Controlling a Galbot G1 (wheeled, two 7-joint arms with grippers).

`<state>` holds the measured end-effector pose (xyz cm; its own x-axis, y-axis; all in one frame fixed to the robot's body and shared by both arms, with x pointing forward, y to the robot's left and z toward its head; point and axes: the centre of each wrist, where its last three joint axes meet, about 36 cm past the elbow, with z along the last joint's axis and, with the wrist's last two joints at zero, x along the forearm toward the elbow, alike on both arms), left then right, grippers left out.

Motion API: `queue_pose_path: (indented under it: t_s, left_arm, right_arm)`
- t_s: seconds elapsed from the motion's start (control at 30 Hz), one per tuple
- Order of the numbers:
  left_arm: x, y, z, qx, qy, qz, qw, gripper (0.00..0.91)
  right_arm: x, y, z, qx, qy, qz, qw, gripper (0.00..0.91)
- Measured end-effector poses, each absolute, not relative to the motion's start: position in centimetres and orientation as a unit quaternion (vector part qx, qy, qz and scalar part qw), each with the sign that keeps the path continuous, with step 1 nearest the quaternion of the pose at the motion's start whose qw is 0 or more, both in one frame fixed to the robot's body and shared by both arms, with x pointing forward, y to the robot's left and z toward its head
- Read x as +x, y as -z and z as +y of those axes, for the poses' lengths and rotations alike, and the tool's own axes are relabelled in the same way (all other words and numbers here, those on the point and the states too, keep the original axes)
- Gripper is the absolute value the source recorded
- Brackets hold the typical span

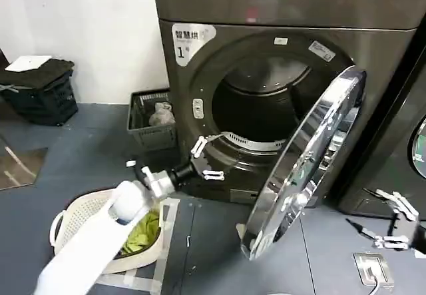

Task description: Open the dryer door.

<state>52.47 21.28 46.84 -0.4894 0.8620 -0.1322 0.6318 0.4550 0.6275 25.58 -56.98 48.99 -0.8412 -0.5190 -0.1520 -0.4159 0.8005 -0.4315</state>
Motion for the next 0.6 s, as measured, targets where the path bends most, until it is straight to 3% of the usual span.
queue_pose_path:
  t_s: [0.6]
  left_arm:
    - [55.7, -46.7, 16.7, 0.494, -0.256, 0.795, 0.241, 0.907]
  right_arm:
    - [14.9, -50.4, -58.3, 0.197, 0.212, 0.955, 0.064, 0.907]
